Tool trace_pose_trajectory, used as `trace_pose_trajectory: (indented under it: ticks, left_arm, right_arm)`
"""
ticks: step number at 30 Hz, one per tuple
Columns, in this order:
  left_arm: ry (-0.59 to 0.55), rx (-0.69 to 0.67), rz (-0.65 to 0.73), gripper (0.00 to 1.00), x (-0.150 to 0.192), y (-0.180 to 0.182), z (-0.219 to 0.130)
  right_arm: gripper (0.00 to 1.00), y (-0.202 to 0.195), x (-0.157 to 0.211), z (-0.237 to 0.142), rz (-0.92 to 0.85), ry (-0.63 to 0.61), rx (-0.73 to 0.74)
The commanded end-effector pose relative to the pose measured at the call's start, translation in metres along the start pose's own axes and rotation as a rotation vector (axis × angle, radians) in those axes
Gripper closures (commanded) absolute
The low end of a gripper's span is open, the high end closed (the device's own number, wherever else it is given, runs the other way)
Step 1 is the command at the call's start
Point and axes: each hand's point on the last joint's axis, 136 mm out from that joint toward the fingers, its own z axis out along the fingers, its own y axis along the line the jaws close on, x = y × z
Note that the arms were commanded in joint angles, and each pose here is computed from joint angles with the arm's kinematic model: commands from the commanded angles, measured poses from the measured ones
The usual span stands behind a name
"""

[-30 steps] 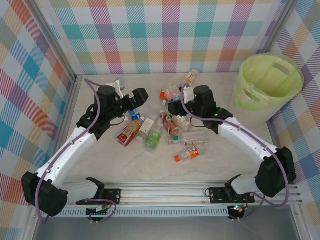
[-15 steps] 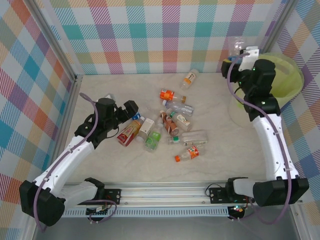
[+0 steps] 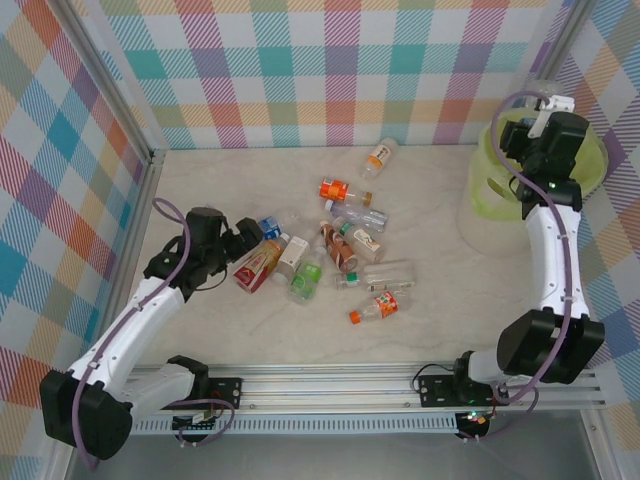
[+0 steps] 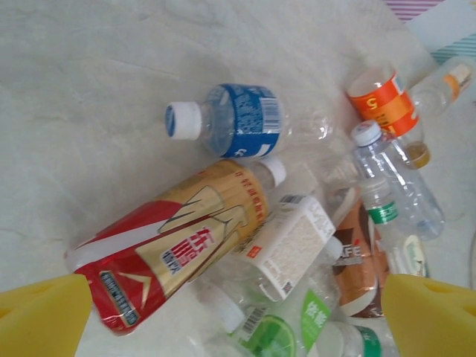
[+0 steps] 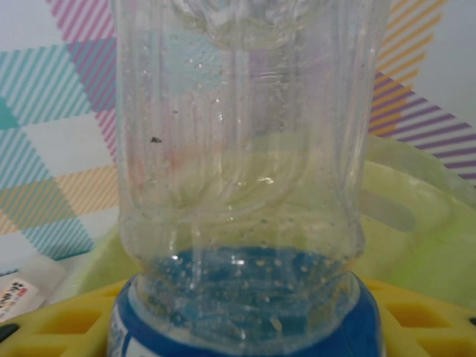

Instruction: Put the plastic bottles in the bin

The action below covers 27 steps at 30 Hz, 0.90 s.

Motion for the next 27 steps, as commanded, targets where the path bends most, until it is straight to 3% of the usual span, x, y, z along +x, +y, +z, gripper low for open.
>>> trace_pose_trajectory:
  ticks: [1, 5, 7, 11, 15, 20, 23, 27]
  left_arm:
    - [0.091, -0.123, 0.079, 0.0, 0.019, 0.029, 0.006]
    - [0.185, -0.033, 0.123, 0.0, 0.036, 0.015, 0.019]
    - [0.22, 0.001, 0.145, 0.0, 0.043, 0.011, 0.026]
    - [0.243, -0.023, 0.187, 0.0, 0.048, 0.017, 0.04]
    - [0.176, -0.092, 0.252, 0.0, 0.036, 0.029, 0.051]
    - [0.119, -0.044, 0.35, 0.0, 0.029, 0.022, 0.071]
    - [0.17, -0.004, 0.412, 0.0, 0.038, 0.017, 0.08]
    - [0.249, -0.024, 0.47, 0.0, 0.05, 0.024, 0.086]
  right_arm:
    - [0.34, -0.018, 0.004, 0.009, 0.017, 0.036, 0.073]
    - [0.08, -0.016, 0.01, 0.009, 0.045, 0.093, 0.066]
    - [0.0, -0.007, 0.01, 0.003, 0.066, 0.111, 0.01]
    - [0.0, 0.015, 0.004, -0.017, 0.116, 0.084, -0.119]
    - [0.0, 0.033, 0.001, -0.045, 0.181, 0.049, -0.229]
    - [0.0, 0.065, 0.007, -0.082, 0.265, 0.023, -0.442]
    - [0.0, 0.094, 0.014, -0.109, 0.28, 0.037, -0.635]
    - [0.0, 0.166, 0.038, -0.17, 0.172, 0.064, -1.048]
